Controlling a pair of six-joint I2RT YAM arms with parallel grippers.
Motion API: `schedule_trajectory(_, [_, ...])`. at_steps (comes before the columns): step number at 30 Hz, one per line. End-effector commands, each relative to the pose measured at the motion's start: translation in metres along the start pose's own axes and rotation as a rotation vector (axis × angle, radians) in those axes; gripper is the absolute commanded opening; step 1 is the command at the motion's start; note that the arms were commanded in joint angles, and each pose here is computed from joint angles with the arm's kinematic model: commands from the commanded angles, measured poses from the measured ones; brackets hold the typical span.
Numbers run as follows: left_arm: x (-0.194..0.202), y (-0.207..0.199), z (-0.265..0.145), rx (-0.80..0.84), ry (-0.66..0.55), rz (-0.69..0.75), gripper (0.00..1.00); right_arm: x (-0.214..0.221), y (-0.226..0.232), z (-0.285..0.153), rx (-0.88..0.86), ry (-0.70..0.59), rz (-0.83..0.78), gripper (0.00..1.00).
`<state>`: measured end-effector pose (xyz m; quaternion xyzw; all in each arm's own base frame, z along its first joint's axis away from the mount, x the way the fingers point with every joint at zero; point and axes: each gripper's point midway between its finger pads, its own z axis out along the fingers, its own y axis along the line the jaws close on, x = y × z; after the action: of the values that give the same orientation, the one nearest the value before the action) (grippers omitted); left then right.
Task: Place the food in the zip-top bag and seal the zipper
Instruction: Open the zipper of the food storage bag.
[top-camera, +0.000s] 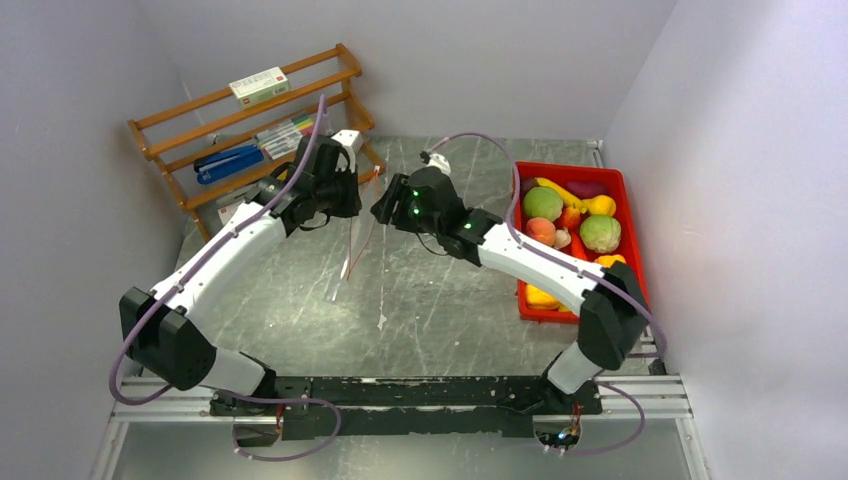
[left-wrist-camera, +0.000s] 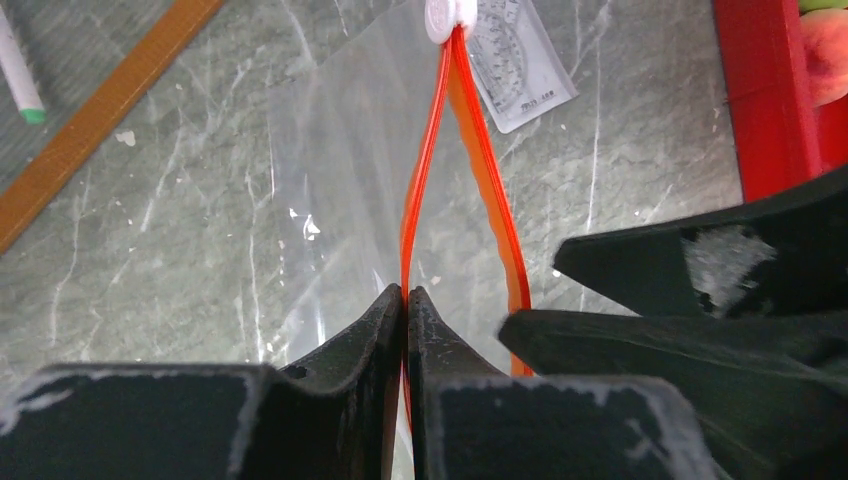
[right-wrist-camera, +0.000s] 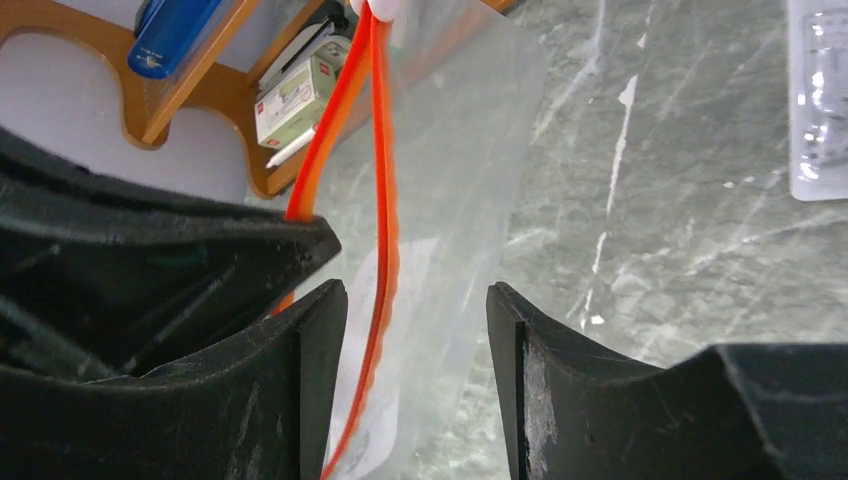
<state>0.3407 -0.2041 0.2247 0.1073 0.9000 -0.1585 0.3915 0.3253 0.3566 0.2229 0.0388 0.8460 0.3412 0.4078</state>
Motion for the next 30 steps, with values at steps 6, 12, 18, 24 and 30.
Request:
schedule_trajectory(6, [-0.030,-0.003,-0.015,0.006,-0.120,0.063,0.07,-0.001,0.000,0.046,0.080,0.016,-0.034,0.44])
schedule_trajectory(12, [-0.038,0.030,-0.038,-0.180,-0.102,0.136,0.07,-0.026,-0.062,0.030,0.277,-0.085,-0.084,0.00])
schedule_trajectory(18, [-0.038,0.060,-0.050,-0.346,-0.070,0.138,0.07,-0.028,-0.100,0.015,0.376,-0.121,-0.091,0.00])
schedule_trajectory(24, [-0.031,0.043,-0.044,-0.221,-0.063,0.076,0.07,-0.027,-0.079,0.013,0.270,-0.122,-0.056,0.00])
schedule_trajectory(30, [-0.011,-0.009,-0.029,0.077,-0.051,-0.032,0.21,-0.032,-0.038,0.015,0.120,-0.130,-0.004,0.00])
